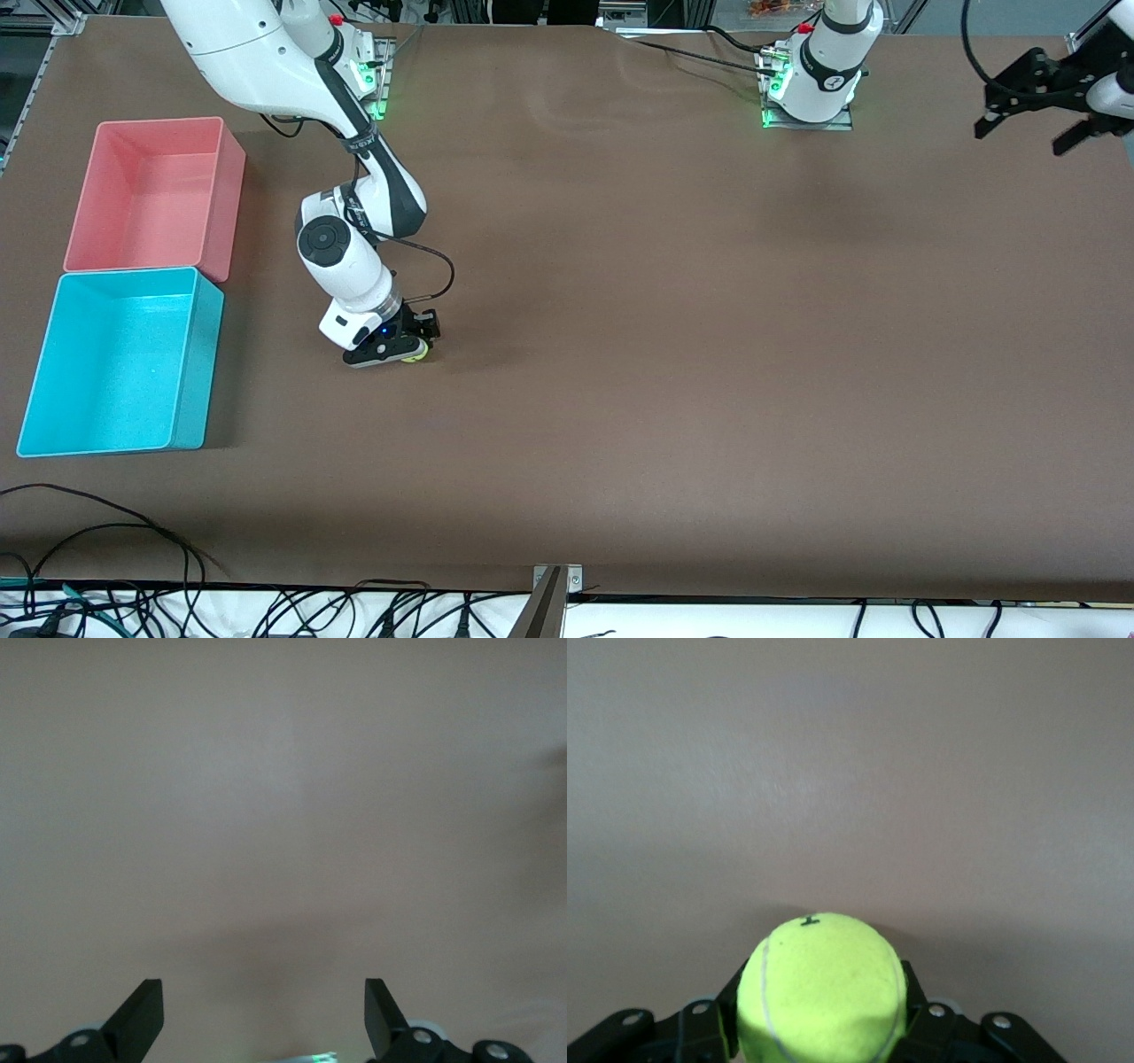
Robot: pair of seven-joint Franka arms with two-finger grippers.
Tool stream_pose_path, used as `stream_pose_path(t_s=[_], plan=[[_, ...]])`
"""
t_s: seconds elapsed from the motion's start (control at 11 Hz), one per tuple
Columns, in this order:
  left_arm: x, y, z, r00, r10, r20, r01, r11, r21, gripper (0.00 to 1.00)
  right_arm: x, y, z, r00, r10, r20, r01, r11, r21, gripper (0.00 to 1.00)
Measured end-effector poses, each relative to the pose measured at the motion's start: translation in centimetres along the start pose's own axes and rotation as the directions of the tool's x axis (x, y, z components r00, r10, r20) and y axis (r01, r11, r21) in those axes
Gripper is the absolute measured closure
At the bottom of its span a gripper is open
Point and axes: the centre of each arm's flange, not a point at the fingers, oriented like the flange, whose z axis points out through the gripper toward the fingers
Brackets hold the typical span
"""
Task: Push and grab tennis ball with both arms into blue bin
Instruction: 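Carry the tennis ball with the right gripper over the blue bin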
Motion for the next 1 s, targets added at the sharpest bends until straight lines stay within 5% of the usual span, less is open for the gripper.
stream_pose_path(t_s=[0.18,0.37,0.64,1.0], plan=[[0.5,3.4,-0.2,0.982,-0.183,0.035,0.183,0.983,0.017,0.00,1.1,0.4,-1.0,1.000,-0.009,0.017,0.009,1.000,-0.008,0.35],[2.2,2.8,-0.6,0.970,-0.242,0.033,0.242,0.970,0.019,0.00,2.4,3.0,-3.7,0.995,-0.031,0.093,0.035,0.999,-0.041,0.35],[3.6,1.1,0.2,0.960,-0.272,0.059,0.271,0.962,0.027,0.00,2.4,10.4,-9.5,0.971,-0.086,0.224,0.104,0.992,-0.072,0.35],[4.5,2.3,0.5,0.966,-0.243,0.084,0.233,0.966,0.113,0.00,-0.9,23.2,-13.0,0.912,-0.164,0.375,0.192,0.981,-0.038,0.35]])
